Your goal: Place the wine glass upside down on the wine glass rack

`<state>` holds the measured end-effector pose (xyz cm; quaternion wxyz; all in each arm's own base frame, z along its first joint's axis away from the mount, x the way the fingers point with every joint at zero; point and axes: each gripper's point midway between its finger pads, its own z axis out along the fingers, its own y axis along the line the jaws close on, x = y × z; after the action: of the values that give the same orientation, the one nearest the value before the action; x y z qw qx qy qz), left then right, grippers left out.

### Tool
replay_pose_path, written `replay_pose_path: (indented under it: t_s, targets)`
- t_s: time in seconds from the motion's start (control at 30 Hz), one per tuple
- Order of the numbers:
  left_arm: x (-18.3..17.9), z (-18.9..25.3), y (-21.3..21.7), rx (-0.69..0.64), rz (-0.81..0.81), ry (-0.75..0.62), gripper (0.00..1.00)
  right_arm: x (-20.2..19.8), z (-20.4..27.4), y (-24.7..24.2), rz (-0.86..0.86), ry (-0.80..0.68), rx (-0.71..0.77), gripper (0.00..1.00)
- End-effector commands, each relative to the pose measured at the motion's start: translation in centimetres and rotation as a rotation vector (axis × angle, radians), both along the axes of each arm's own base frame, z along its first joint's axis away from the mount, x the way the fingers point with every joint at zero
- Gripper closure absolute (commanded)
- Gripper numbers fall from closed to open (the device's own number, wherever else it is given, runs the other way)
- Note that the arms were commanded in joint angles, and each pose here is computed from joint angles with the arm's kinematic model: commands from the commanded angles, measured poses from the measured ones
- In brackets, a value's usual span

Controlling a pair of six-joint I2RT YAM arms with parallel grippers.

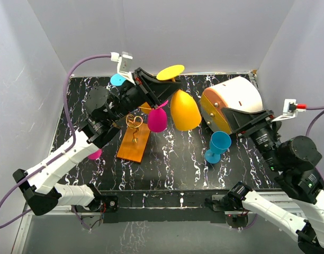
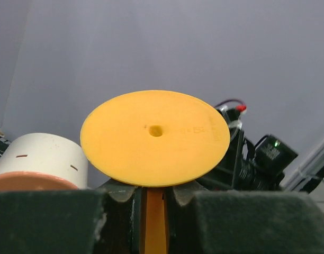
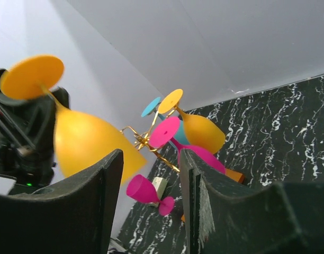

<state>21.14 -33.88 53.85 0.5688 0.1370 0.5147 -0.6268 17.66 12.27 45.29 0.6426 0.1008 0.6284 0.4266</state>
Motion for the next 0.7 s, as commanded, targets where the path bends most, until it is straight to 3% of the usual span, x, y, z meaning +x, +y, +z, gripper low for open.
replay_pose_path:
  t_s: [0.0,0.37,0.67]
  targets:
    - [-4.1,-0.7,-0.3,0.132,-0.133,-0.253,1.00,-1.4,3.0,-0.8,0.021,0.009,0.095,0.54]
    - [-7.7,-4.5,-0.9,0.231,-0.298,-0.544,1.00,-3.8,5.2,4.6,0.339,0.106,0.196,0.47]
    - [-7.9,-6.7,-1.5,0.287,-0.337,-0.611,1.00,-4.5,3.4,8.5,0.541,0.192,0.287,0.45]
